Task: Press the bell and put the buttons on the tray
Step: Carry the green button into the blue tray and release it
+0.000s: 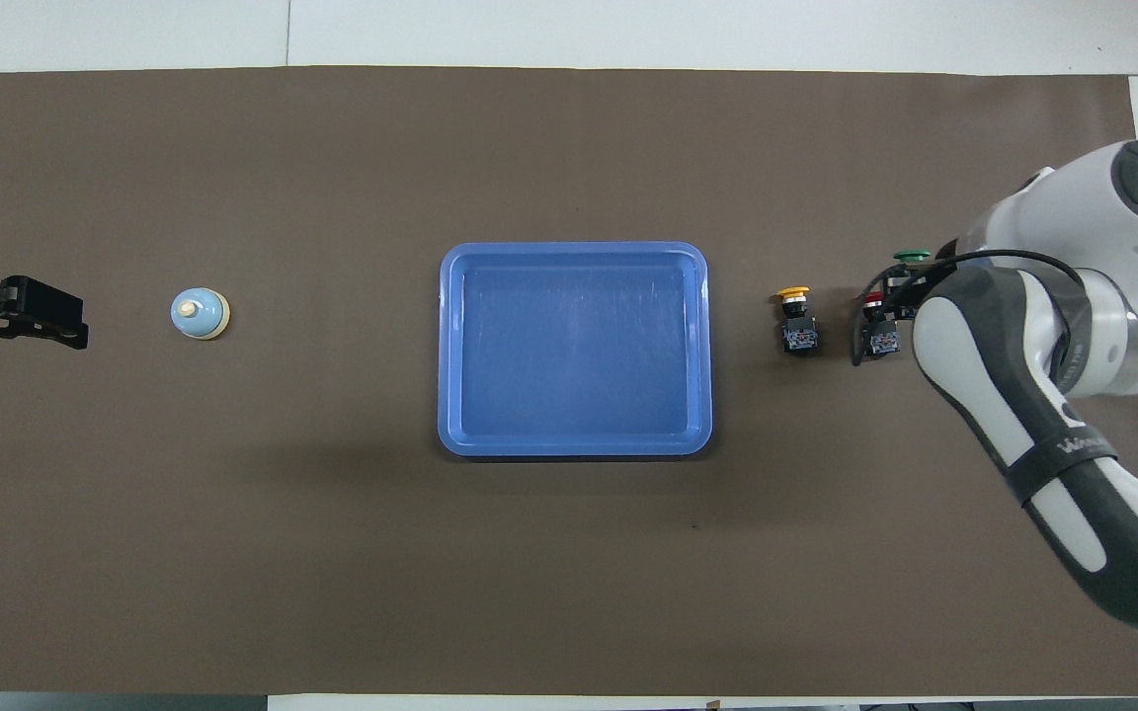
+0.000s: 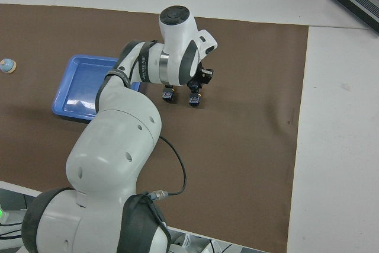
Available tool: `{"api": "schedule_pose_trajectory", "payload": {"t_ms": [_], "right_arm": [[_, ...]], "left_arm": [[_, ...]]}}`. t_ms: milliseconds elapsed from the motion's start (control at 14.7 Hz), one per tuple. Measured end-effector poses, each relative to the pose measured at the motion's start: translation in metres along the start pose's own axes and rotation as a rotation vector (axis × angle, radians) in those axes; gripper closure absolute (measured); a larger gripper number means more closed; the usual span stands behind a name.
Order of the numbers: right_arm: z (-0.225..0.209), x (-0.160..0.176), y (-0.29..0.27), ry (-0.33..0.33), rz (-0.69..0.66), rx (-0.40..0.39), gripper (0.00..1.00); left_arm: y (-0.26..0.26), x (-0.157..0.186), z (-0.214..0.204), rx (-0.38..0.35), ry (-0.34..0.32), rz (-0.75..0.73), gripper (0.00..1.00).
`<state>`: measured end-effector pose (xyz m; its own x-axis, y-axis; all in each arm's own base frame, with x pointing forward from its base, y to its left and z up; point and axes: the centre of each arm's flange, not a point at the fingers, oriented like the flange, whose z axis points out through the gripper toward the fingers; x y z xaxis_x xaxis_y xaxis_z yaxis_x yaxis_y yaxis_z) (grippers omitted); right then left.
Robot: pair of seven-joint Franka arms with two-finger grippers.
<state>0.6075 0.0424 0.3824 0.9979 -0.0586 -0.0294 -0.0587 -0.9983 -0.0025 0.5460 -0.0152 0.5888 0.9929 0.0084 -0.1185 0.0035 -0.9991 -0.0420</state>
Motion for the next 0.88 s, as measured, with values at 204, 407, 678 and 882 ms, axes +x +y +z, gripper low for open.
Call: {"api": "schedule_pose_trajectory", "payload": {"t_ms": [204, 407, 678, 882], "right_arm": [[-0.023, -0.025, -0.142, 0.032, 0.091, 0.009, 0.59], [-0.011, -0.063, -0.232, 0.018, 0.119, 0.0, 0.59], [0.031, -0.077, -0.277, 0.014, 0.175, -0.007, 0.59], [0.059, -0.075, -0.285, 0.016, 0.19, -0.01, 0.59]], "left_arm": [[0.0, 0.0, 0.0, 0.0, 0.0, 0.0, 0.0], [0.0, 0.0, 0.0, 0.0, 0.0, 0.0, 0.0], [0.0, 0.0, 0.0, 0.0, 0.0, 0.0, 0.0], [0.0, 0.0, 0.0, 0.0, 0.0, 0.0, 0.0]]}}
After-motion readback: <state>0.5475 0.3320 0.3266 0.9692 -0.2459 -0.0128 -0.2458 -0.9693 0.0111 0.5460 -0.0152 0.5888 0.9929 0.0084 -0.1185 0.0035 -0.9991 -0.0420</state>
